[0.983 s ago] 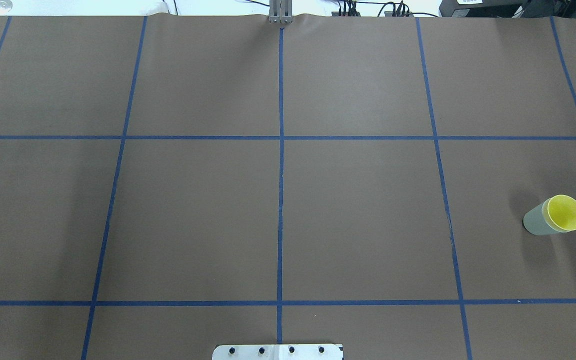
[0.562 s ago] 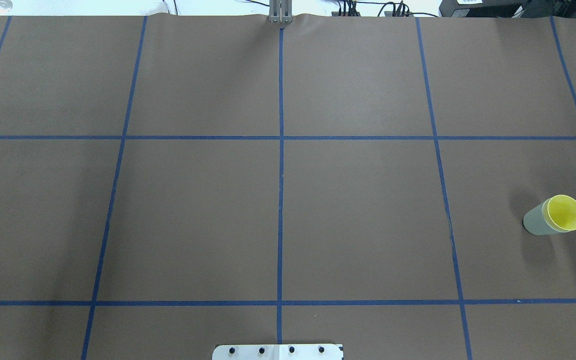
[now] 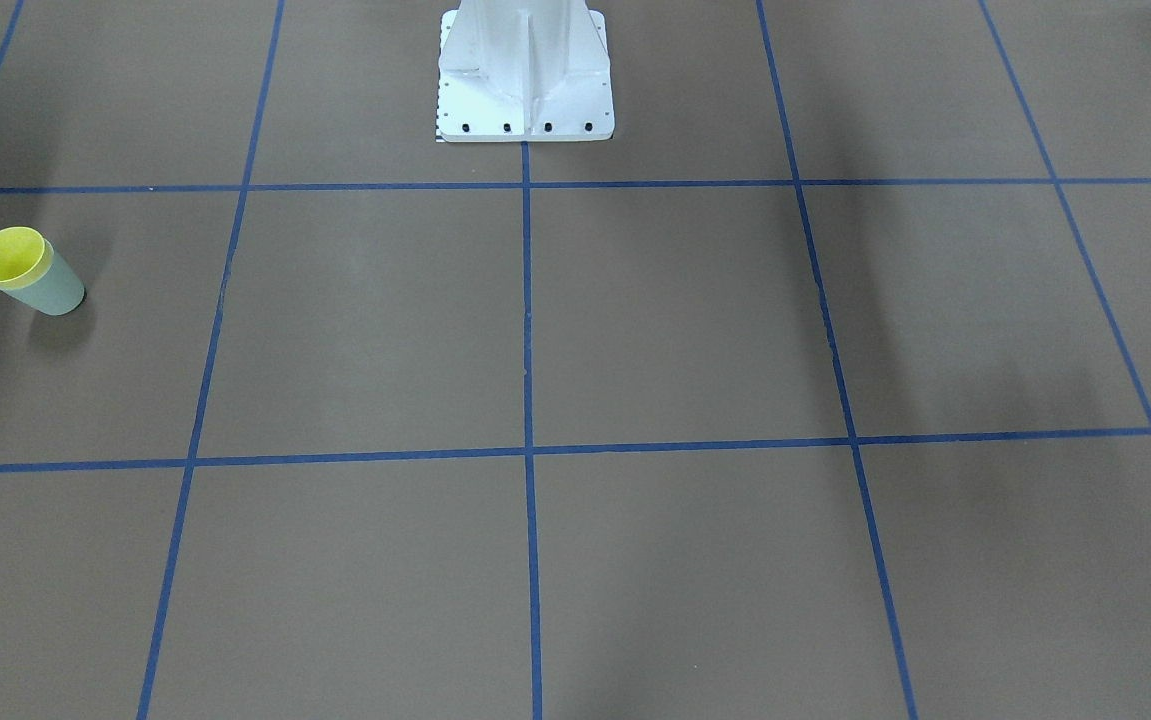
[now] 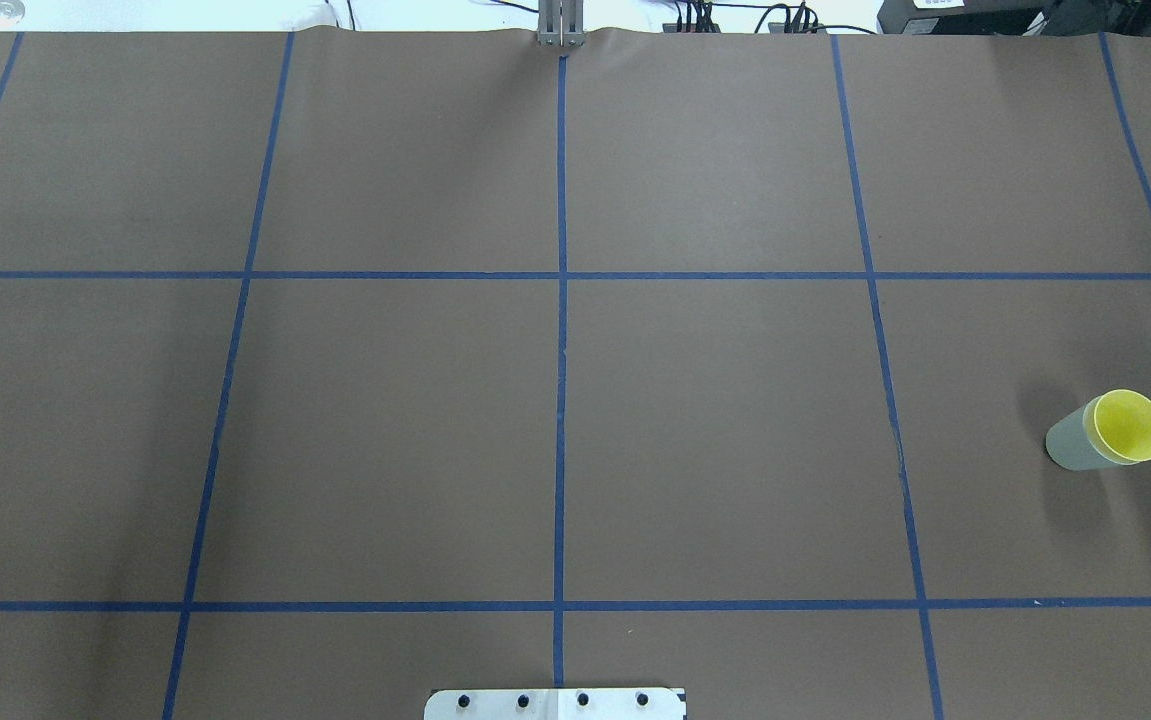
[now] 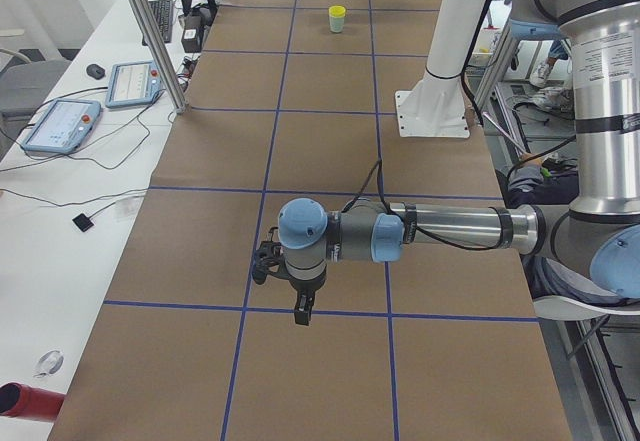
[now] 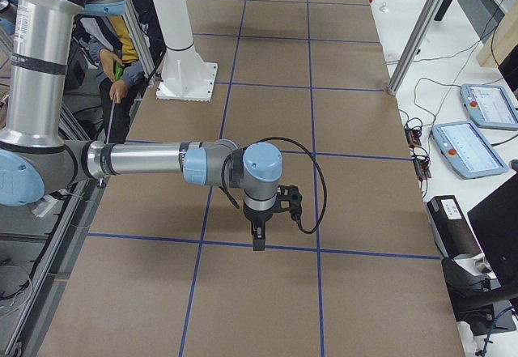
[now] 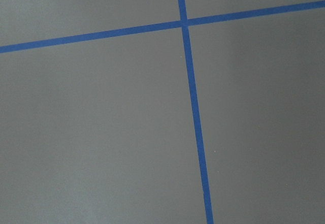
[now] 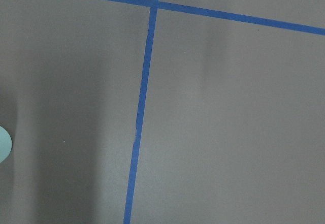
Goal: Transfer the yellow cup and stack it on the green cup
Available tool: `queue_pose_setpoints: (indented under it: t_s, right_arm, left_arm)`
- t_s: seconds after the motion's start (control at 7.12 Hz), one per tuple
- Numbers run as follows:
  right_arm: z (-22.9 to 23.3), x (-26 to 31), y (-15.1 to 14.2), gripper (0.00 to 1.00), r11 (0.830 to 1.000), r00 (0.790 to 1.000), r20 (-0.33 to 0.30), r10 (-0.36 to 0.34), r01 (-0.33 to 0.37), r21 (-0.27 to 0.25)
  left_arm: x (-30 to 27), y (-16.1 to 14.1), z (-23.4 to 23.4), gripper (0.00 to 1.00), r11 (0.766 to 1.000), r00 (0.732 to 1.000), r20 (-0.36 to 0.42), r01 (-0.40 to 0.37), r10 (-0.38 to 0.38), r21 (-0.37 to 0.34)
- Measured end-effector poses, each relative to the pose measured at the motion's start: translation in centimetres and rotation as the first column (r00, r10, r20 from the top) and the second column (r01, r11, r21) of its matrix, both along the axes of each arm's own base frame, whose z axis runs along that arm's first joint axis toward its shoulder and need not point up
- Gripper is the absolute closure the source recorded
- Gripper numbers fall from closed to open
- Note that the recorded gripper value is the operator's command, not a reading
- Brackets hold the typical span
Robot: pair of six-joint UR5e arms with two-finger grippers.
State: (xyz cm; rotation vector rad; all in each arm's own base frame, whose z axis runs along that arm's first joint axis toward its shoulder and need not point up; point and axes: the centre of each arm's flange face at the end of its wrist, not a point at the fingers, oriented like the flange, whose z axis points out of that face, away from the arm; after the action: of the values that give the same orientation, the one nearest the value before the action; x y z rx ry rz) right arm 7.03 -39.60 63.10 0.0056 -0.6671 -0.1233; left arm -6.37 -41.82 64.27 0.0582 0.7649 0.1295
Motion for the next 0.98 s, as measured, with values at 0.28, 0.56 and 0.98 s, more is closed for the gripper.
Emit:
queue_pose_setpoints:
  t_s: [0.28, 0.56, 0.98]
  right_arm:
    - [0.20, 0.00, 0.02, 0.00, 1.000, 1.000, 0.000, 0.000, 0.000, -0.003]
    - [0.39, -0.03, 0.01, 0.00, 1.000, 1.000, 0.000, -0.001, 0.001, -0.006]
    - [0.54, -0.06, -0.06, 0.00, 1.000, 1.000, 0.000, -0.003, 0.003, -0.008]
  left_arm:
    - [-0.04, 0.07, 0.16, 0.00, 1.000, 1.000, 0.005, 0.002, -0.002, -0.005]
    - [-0.07, 0.40, 0.26, 0.00, 1.000, 1.000, 0.007, 0.003, -0.003, -0.009]
    - [-0.11, 0.55, -0.01, 0.00, 1.000, 1.000, 0.007, 0.004, -0.004, -0.005]
